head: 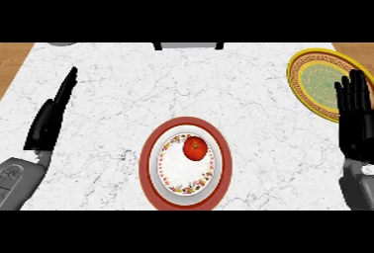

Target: Pick the tomato from the plate and place it in the plate

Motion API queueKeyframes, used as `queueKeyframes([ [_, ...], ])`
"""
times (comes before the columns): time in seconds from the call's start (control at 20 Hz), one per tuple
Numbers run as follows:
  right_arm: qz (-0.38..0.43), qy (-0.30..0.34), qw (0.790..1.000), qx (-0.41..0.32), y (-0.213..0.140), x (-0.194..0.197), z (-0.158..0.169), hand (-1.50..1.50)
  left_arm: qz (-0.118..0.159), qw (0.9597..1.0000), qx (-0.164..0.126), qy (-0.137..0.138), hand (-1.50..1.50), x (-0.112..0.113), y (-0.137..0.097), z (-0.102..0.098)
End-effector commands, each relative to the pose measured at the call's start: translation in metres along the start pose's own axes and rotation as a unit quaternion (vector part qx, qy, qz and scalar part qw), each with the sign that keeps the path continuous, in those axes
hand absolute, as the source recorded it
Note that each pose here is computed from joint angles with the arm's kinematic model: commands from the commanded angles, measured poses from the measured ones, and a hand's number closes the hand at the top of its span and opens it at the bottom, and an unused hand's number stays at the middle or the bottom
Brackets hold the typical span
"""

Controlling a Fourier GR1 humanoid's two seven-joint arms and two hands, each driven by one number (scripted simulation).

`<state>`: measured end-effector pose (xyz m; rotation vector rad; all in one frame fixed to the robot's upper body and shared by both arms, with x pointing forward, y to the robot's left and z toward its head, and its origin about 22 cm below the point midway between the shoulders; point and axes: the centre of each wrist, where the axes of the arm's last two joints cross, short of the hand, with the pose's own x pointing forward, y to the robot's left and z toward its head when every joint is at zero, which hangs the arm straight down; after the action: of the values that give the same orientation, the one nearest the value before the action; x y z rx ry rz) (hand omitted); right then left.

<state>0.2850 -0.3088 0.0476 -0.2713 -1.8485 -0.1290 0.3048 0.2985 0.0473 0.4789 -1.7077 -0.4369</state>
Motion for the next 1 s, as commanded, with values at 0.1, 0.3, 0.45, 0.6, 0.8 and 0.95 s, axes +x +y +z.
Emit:
queueKeyframes([
  [0.1,-0.053,0.026,0.995,0.085,0.074,0.023,0.011,1.5,0.084,0.9916,0.001,0.098,0.0,-0.011,-0.043,0.023],
  [0.3,0.228,-0.038,0.961,0.151,0.027,0.014,-0.003,1.5,0.117,0.9781,-0.008,0.172,0.0,-0.026,-0.052,0.037],
  [0.45,0.366,-0.078,0.915,0.152,0.02,0.004,0.004,1.5,0.148,0.966,-0.01,0.212,0.0,-0.031,-0.067,0.048],
  [0.6,0.181,-0.008,0.983,0.037,0.118,-0.033,0.085,1.5,0.176,0.957,0.007,0.23,0.0,-0.032,-0.072,0.058],
  [0.8,-0.008,-0.032,0.998,0.046,0.16,-0.024,0.113,-1.5,0.187,0.9541,0.004,0.234,0.0,-0.018,-0.075,0.049],
  [0.95,0.058,-0.041,0.983,0.169,0.162,-0.053,0.134,-1.5,0.183,0.9553,0.005,0.232,0.0,-0.024,-0.079,0.064],
])
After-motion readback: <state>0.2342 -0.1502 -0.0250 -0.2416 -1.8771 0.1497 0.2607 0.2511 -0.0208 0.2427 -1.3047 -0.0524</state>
